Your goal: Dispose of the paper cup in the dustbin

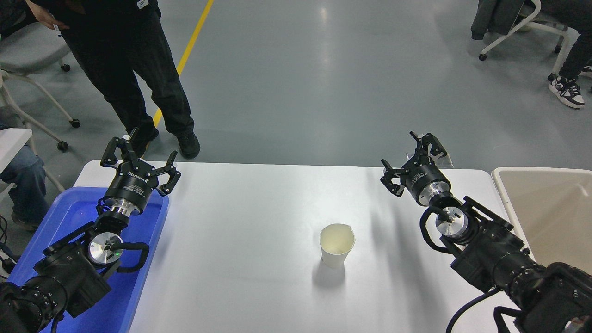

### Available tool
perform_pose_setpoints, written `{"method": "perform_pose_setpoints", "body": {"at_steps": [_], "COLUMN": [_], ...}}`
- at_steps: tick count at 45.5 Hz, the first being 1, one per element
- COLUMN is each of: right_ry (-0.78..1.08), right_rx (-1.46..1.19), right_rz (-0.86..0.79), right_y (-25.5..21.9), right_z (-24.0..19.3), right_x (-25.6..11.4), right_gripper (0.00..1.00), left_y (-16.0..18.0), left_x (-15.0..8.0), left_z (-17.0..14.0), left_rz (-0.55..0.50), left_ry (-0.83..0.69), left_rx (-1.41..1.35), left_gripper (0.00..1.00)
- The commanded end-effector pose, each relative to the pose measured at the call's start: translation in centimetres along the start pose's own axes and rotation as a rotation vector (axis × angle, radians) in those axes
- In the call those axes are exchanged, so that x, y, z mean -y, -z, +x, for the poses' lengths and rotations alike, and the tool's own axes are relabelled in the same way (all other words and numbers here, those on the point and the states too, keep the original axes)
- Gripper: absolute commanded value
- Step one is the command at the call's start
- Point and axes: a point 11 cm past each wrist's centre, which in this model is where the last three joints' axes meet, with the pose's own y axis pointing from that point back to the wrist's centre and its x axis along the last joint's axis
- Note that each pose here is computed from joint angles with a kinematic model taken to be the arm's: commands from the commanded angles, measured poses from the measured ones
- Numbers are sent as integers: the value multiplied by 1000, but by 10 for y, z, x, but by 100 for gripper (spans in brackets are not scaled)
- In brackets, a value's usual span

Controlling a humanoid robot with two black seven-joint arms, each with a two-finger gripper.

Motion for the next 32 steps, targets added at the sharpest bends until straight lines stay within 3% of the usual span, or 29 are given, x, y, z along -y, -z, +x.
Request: {"method": "perform_pose_setpoints", "body": {"at_steps": [1, 32], "right_ry": [-2, 4], "right_rx": [3, -1], "right_rz": [2, -7], "right_y": [0, -3], "right_z": [1, 0], "right_x": [0, -1], "right_gripper": [100, 100], "left_y": [0, 0], "left_x": [0, 0], "left_z": [0, 0], "left_rz": [3, 0], "left_ry": [0, 0], "left_rx": [0, 0], "left_gripper": [100, 100]}}
